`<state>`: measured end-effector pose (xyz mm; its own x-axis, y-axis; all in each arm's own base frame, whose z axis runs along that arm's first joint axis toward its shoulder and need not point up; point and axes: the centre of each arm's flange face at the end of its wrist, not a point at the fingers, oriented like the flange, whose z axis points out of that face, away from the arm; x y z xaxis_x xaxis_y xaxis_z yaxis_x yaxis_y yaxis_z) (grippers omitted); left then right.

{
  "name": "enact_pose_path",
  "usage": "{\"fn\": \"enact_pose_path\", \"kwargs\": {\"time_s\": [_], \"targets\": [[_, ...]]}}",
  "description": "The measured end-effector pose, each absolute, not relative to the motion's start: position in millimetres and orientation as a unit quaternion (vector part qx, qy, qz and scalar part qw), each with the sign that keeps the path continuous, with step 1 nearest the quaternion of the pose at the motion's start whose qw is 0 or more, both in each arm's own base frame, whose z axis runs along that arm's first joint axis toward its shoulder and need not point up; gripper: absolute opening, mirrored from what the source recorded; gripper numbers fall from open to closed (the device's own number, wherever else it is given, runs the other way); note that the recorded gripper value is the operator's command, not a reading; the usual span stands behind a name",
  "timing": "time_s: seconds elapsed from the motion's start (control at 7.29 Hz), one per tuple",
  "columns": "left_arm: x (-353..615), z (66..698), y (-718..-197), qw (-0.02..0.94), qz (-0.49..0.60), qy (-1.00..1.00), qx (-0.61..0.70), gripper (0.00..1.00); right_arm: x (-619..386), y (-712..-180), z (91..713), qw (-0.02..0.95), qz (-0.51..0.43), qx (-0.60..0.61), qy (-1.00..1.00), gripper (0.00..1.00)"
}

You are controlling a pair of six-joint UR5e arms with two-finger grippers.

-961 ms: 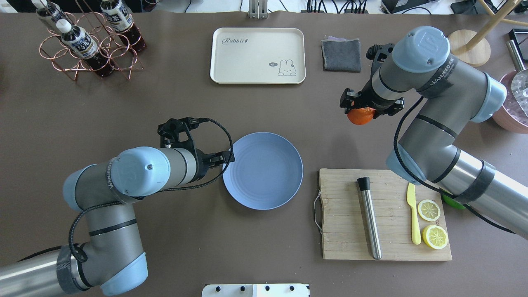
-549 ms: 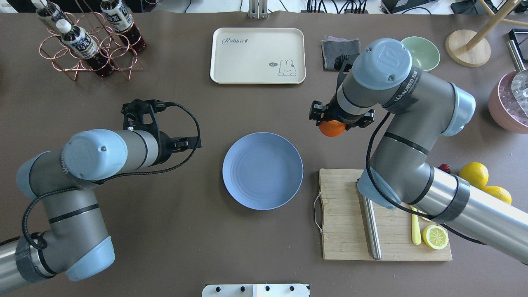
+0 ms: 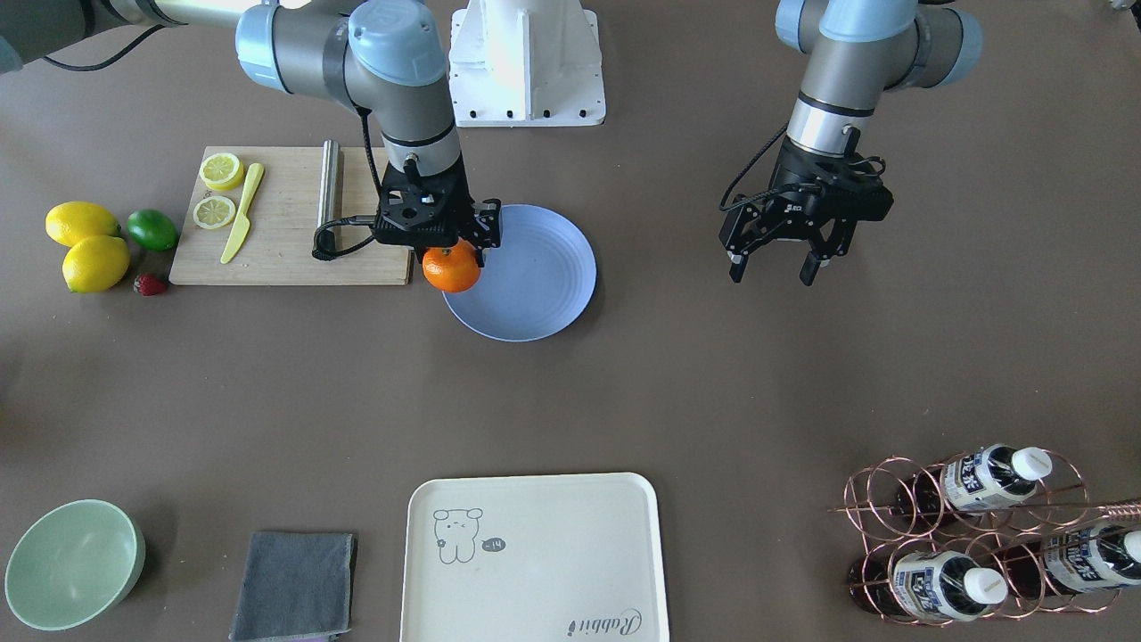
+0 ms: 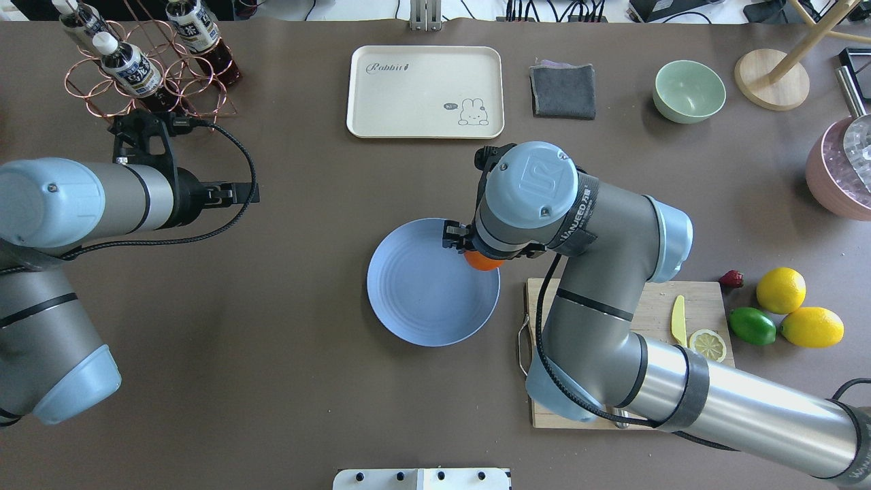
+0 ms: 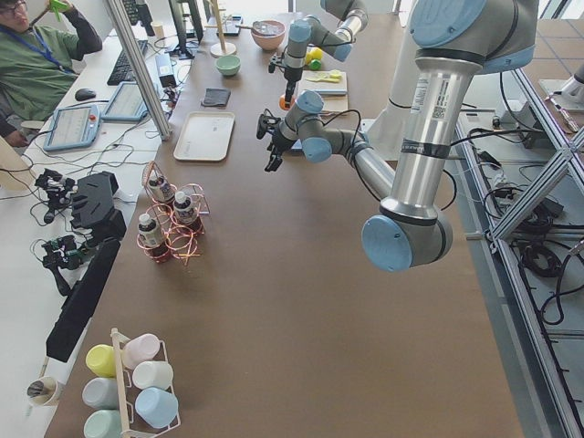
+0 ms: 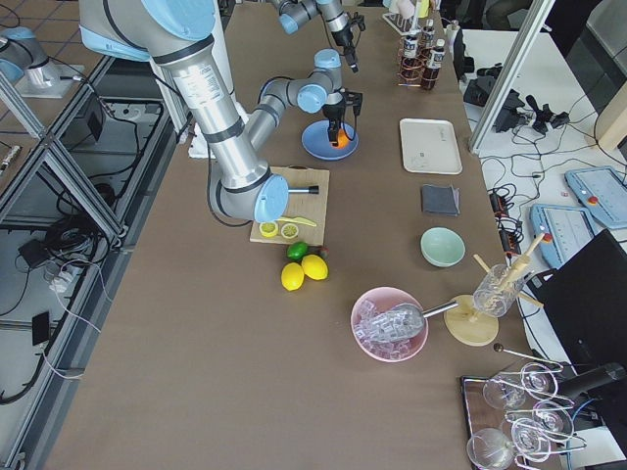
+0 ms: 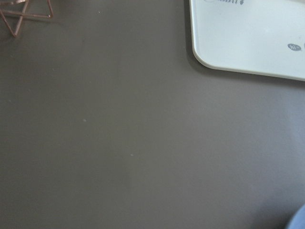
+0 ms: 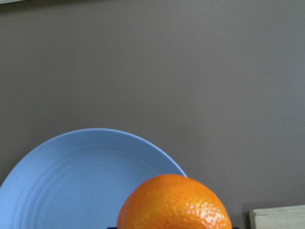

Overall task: Pick orange to plate
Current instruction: 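Carry the orange over the blue plate with the right gripper while the left gripper withdraws, then lower the orange onto the plate and open the right gripper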

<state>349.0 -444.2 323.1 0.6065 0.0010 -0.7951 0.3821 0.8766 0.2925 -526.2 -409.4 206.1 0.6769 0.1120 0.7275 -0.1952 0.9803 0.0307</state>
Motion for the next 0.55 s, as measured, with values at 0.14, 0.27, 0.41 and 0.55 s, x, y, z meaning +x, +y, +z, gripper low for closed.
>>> {"fn": "enact_pose_path", "kwargs": {"time_s": [0.14,0.27,0.41,0.55], "targets": [[339.1,328.3,-450.7,0.869,-0.115,0.427,0.221,0.98,-541.8,-399.0,201.2,0.915,0.078,0.056,-0.392,0.0],[334.5,336.1,-452.5,0.873,-0.116,0.424,0.214,0.98,-556.4,-393.1,199.1,0.917,0.072,0.056,-0.389,0.0],[330.6,344.0,-453.4,0.876,-0.115,0.424,0.201,0.98,-569.4,-389.7,201.0,0.919,0.067,0.054,-0.384,0.0],[325.4,350.5,-455.8,0.878,-0.113,0.425,0.186,0.98,-578.0,-387.8,203.7,0.922,0.064,0.055,-0.379,0.0]]}}
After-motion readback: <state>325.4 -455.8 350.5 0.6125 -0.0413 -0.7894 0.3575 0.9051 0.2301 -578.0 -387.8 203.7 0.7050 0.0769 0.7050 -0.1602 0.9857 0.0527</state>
